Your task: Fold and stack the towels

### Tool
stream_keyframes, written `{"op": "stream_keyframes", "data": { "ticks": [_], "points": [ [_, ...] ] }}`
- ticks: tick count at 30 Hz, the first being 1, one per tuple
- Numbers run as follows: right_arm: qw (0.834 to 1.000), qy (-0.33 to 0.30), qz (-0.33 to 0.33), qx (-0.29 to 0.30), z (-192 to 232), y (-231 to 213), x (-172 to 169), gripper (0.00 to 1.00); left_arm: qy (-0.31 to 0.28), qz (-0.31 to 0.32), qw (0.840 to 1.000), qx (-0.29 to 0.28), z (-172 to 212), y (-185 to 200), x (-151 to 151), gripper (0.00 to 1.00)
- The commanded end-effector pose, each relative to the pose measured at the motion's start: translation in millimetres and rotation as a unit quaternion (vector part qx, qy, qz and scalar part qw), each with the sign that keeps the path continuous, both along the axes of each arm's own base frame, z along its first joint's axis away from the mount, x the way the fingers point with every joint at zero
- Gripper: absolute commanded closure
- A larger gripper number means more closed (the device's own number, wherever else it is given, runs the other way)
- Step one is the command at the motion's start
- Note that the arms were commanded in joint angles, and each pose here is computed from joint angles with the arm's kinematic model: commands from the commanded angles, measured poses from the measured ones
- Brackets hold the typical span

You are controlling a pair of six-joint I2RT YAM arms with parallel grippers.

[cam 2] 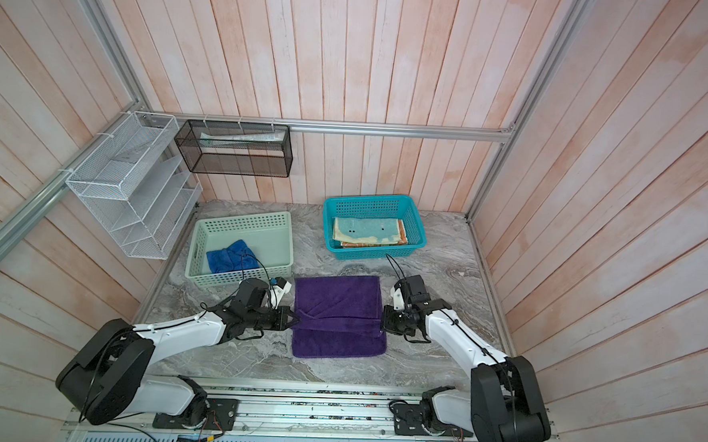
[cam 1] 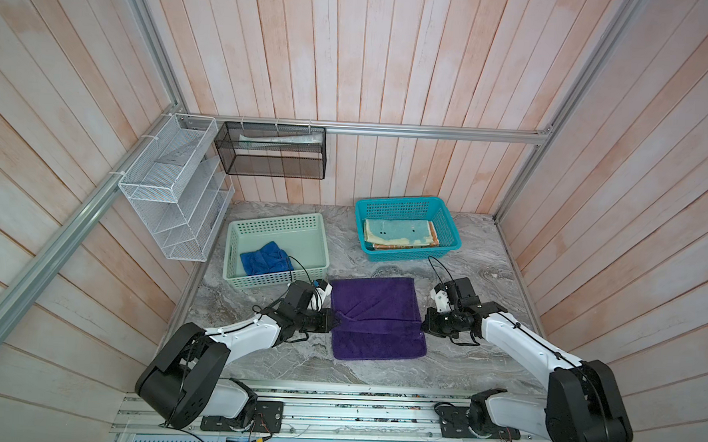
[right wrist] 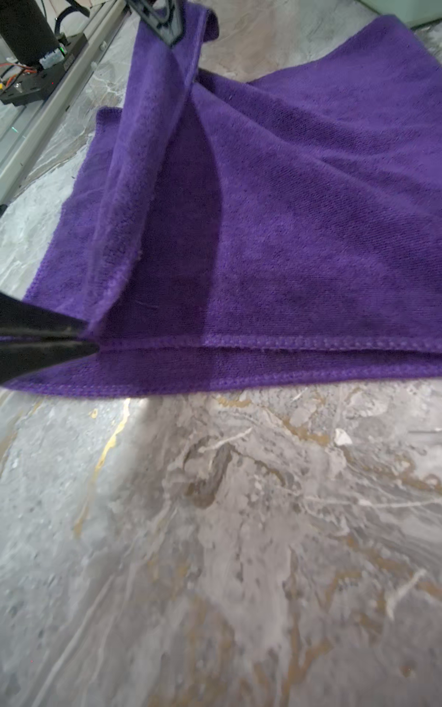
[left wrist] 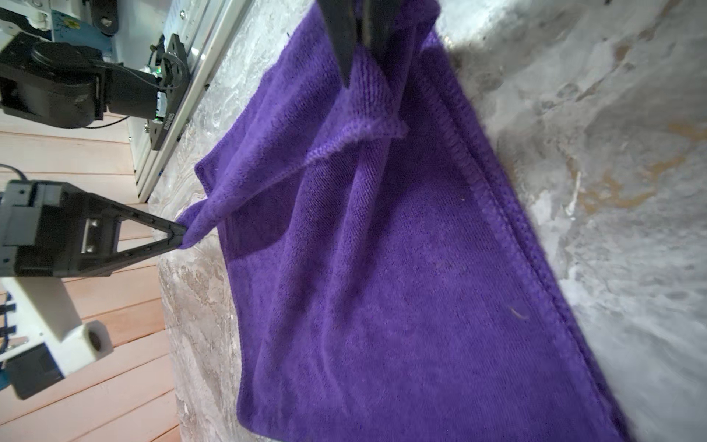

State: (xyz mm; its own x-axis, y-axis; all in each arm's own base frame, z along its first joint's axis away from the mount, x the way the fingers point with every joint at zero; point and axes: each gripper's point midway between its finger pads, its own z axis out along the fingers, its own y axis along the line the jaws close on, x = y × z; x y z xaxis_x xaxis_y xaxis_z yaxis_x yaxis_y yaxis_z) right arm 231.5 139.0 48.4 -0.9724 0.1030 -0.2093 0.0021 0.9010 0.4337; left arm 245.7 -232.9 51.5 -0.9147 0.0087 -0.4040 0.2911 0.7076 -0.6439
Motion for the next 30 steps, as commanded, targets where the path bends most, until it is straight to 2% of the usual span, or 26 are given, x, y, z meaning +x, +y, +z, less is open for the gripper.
{"op": "stream_keyframes", "data": {
  "ticks": [1, 8, 11, 16, 23, 27, 30],
  "points": [
    [1.000, 0.025, -0.005, 0.004, -19.3, 10.7, -13.9, 1.00, 0.016, 0.008, 1.000, -0.011, -9.1, -2.0, 0.3, 1.00],
    [0.999, 0.031, 0.002, 0.018, -30.4, 34.5, -30.7, 1.00, 0.022, 0.025, 0.999, 0.006, -14.1, 21.1, 17.8, 1.00],
    [1.000, 0.018, 0.004, 0.020, -19.1, 39.2, -24.7, 1.00, 0.008, 0.023, 0.999, 0.024, -6.6, 31.2, 29.2, 1.00],
    [0.999, -0.024, 0.014, -0.021, 10.4, 31.3, -4.7, 1.00, -0.023, 0.005, 0.999, 0.033, 15.7, 29.8, 37.5, 1.00],
    [0.998, -0.022, 0.024, -0.044, 22.7, 21.8, -6.1, 1.00, -0.046, -0.007, 0.998, 0.029, 35.7, 24.5, 20.1, 1.00],
    [0.998, -0.007, 0.005, -0.057, 18.1, 5.4, -12.2, 1.00, -0.035, -0.003, 0.999, 0.026, 29.2, 25.8, 2.9, 1.00],
    [0.999, -0.010, -0.003, -0.045, 15.6, 5.5, -13.9, 1.00, -0.021, 0.000, 0.999, 0.035, 15.0, 31.4, -6.8, 0.97]
  ]
}}
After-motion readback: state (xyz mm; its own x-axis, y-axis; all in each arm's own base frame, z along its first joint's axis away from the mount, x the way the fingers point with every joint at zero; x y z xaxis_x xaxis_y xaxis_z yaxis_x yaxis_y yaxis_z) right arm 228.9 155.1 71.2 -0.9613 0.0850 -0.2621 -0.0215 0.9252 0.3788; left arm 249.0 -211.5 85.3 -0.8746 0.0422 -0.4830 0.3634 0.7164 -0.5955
